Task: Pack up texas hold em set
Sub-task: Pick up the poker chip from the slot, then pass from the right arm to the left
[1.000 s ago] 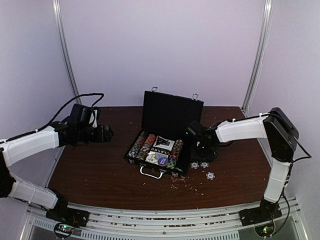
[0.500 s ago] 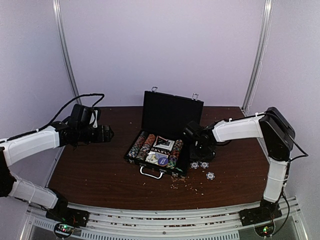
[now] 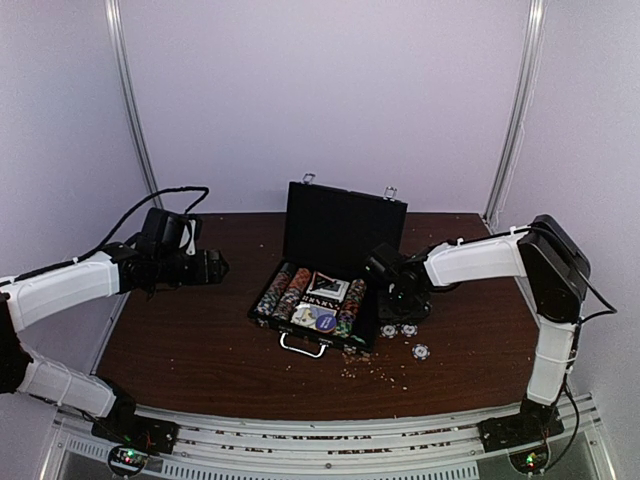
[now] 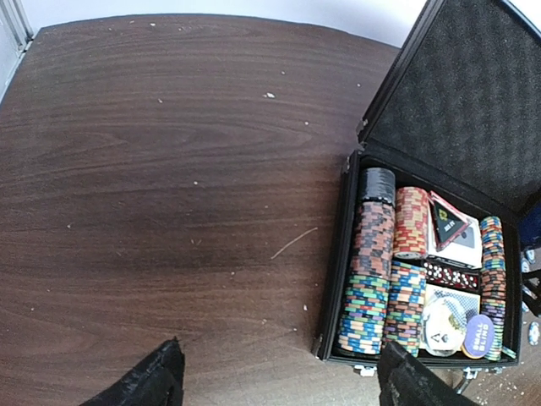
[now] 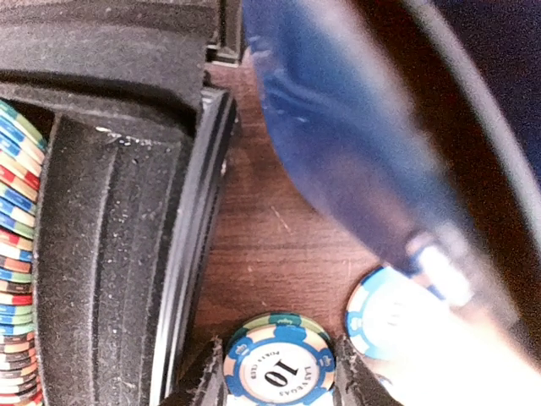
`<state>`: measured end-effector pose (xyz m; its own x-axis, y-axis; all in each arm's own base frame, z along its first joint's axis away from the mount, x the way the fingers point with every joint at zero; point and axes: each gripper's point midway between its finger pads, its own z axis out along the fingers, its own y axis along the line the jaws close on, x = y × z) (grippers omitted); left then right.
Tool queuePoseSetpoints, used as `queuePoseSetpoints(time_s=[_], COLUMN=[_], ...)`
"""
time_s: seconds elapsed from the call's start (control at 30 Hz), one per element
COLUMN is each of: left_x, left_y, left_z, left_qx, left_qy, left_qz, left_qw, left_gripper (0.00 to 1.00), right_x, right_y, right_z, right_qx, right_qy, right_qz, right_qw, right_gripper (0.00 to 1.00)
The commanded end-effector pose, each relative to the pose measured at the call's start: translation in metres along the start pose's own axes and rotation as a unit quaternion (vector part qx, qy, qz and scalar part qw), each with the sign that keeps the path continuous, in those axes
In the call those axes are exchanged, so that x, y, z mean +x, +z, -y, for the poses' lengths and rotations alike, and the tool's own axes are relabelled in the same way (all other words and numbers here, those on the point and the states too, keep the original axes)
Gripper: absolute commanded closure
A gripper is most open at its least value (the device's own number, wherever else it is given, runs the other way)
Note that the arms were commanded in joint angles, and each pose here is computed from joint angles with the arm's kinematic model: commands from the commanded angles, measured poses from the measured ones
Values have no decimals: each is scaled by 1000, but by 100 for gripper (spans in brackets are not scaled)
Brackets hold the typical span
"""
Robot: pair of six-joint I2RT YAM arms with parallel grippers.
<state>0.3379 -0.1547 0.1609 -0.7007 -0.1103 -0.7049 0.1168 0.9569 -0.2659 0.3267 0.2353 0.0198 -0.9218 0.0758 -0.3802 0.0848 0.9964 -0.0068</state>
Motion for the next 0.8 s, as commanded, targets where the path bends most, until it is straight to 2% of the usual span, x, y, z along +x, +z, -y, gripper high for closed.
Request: queuePoseSetpoints(time_s=[0.0, 0.33, 0.53, 0.77], left_x=[-18, -32, -21, 0], left_y=[0, -1, 5, 12], left_z=[20, 61, 92, 128], left_qx=[43, 138, 216, 303], left_qy=[-16, -35, -33, -55], left_qz=[17, 2, -60, -146], left_qw=[999, 990, 974, 940], left_gripper=[19, 20, 21, 24], right_x=[17, -19, -30, -39], right_y=[5, -33, -57, -92], right_z=[19, 4, -1, -34], right_qx=[40, 8, -19, -101], right_qy=[-25, -25, -35, -86], right_qz=[-28, 16, 36, 71], right_qw=[998, 1000, 999, 989], right_gripper=[65, 71, 71, 72])
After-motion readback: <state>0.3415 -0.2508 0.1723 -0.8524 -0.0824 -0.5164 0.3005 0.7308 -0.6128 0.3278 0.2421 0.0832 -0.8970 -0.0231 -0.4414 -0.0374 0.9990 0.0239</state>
